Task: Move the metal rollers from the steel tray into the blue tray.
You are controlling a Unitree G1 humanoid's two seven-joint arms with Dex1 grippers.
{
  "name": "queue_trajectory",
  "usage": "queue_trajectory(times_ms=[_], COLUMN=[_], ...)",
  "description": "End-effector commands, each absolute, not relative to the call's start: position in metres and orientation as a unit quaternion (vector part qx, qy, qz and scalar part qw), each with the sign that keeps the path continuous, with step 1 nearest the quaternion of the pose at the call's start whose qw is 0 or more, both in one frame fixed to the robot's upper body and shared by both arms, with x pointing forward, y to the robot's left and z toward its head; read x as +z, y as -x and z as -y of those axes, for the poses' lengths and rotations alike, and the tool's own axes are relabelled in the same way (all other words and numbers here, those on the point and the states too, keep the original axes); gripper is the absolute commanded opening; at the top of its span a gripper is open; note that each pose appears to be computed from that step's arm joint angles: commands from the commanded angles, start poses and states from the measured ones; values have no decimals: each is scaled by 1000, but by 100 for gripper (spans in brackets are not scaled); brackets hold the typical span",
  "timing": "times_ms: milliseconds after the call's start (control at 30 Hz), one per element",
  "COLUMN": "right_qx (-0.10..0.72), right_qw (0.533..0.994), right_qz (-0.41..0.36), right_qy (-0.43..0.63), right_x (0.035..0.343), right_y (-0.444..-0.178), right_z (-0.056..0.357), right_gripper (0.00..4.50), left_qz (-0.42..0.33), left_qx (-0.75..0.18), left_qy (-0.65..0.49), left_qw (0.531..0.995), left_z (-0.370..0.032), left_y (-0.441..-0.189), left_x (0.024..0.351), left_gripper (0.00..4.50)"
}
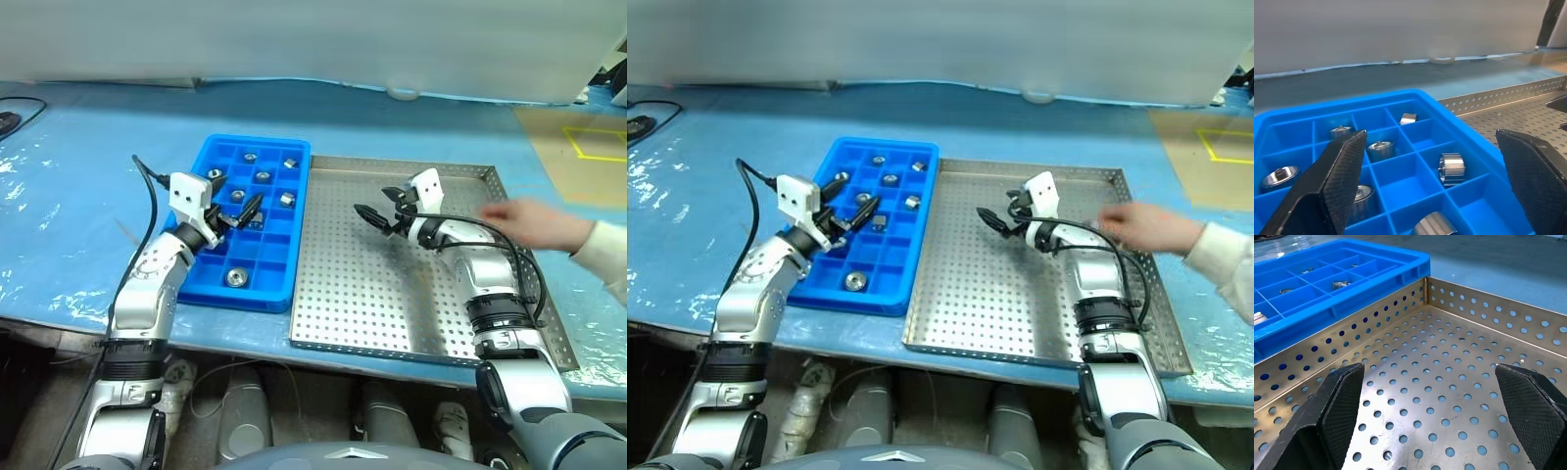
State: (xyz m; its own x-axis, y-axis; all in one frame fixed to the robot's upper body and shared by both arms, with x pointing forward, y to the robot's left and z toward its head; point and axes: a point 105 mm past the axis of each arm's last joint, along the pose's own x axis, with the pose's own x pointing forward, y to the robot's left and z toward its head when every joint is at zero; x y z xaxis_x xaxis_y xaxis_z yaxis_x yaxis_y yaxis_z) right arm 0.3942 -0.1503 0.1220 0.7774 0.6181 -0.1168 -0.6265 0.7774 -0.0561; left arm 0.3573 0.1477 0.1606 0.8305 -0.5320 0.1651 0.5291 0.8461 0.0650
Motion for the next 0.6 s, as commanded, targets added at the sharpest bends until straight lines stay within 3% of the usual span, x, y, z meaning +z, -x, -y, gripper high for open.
queue_trajectory(times_ms=[33, 333, 600], right_qx=[355, 401, 308], right_qw=[933, 911, 934], right_qz=[-25, -60, -135], right_qy=[51, 77, 120], right_x=[139, 147, 132], right_y=[-384, -345, -336], right_z=[151, 167, 215], right_gripper=[450, 450, 450], left_qz=[110, 99, 94], left_qx=[-331, -421, -477], left_qy=[-7, -3, -13], left_qw=[937, 902, 874], left_z=[-125, -87, -61], left_y=[-353, -351, -356], left_x=[174, 170, 166], left_gripper=[446, 446, 446])
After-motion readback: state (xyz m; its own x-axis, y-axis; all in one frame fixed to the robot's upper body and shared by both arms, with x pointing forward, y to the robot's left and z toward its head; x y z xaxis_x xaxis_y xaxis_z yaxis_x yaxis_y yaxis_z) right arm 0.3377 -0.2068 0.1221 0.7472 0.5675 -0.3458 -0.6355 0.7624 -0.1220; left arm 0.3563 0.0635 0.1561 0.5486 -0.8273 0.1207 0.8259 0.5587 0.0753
